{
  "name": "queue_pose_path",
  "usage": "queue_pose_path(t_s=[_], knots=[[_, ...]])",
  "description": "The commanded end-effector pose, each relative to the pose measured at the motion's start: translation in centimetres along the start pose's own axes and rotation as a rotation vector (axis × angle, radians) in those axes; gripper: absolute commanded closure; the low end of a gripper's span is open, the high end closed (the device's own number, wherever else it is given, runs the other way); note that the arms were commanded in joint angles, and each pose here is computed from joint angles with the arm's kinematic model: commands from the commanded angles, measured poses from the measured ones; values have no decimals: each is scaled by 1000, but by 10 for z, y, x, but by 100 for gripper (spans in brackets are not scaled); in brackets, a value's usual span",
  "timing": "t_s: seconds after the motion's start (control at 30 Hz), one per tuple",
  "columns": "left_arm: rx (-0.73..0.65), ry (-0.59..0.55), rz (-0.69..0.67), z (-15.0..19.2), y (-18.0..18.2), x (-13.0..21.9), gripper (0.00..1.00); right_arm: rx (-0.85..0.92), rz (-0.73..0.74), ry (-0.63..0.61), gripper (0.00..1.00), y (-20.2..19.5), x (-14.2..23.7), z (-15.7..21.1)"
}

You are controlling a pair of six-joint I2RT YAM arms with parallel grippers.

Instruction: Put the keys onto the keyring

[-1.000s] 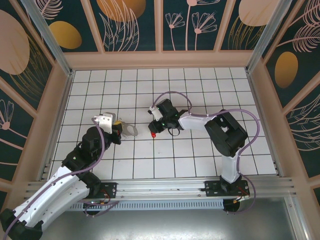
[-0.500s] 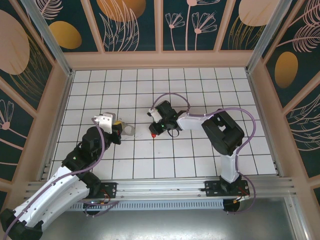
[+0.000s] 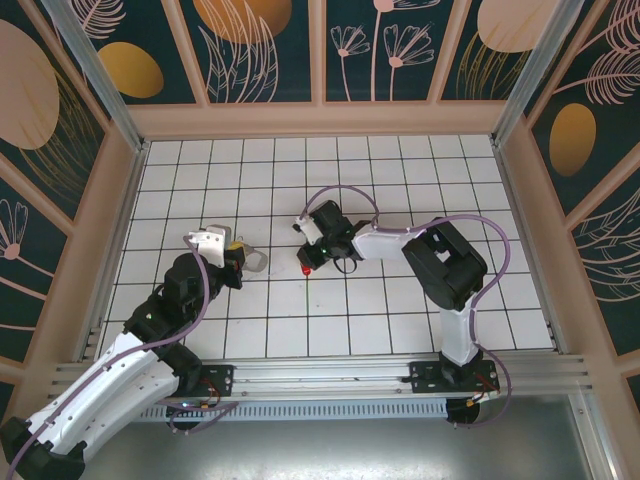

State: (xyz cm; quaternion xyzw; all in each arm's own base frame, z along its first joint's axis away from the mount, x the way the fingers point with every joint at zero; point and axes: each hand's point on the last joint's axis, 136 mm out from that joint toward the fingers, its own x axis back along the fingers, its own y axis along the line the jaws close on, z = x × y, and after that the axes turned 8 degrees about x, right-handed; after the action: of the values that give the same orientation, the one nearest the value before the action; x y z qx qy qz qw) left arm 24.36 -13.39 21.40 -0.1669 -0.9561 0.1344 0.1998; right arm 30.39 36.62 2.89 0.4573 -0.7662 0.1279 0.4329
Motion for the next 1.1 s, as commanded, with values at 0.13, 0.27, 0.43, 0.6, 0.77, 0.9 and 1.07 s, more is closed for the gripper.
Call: queue_pose_path(t_s=[0.13, 0.27, 0.43, 0.6, 0.77, 0.9, 1.07], knots=[[-10, -37, 27, -9, -6, 0, 100, 24, 2, -20, 87, 2, -3, -11], [-10, -37, 27, -9, -5, 0, 100, 22, -3, -12, 88, 3, -5, -8], [-9, -35, 29, -9, -6, 0, 100, 25, -10, -17, 93, 4, -5, -9], [-9, -35, 26, -8, -5, 0, 100, 25, -16, -12, 92, 5, -6, -6], [-9, -35, 28, -9, -5, 0, 100, 26, -32, -17, 87, 7, -7, -6], [-8, -37, 26, -9, -5, 1, 100, 26, -32, -14, 90, 7, -7, -5], [-9, -37, 26, -9, -5, 0, 100, 24, -26, -16, 91, 4, -6, -5]])
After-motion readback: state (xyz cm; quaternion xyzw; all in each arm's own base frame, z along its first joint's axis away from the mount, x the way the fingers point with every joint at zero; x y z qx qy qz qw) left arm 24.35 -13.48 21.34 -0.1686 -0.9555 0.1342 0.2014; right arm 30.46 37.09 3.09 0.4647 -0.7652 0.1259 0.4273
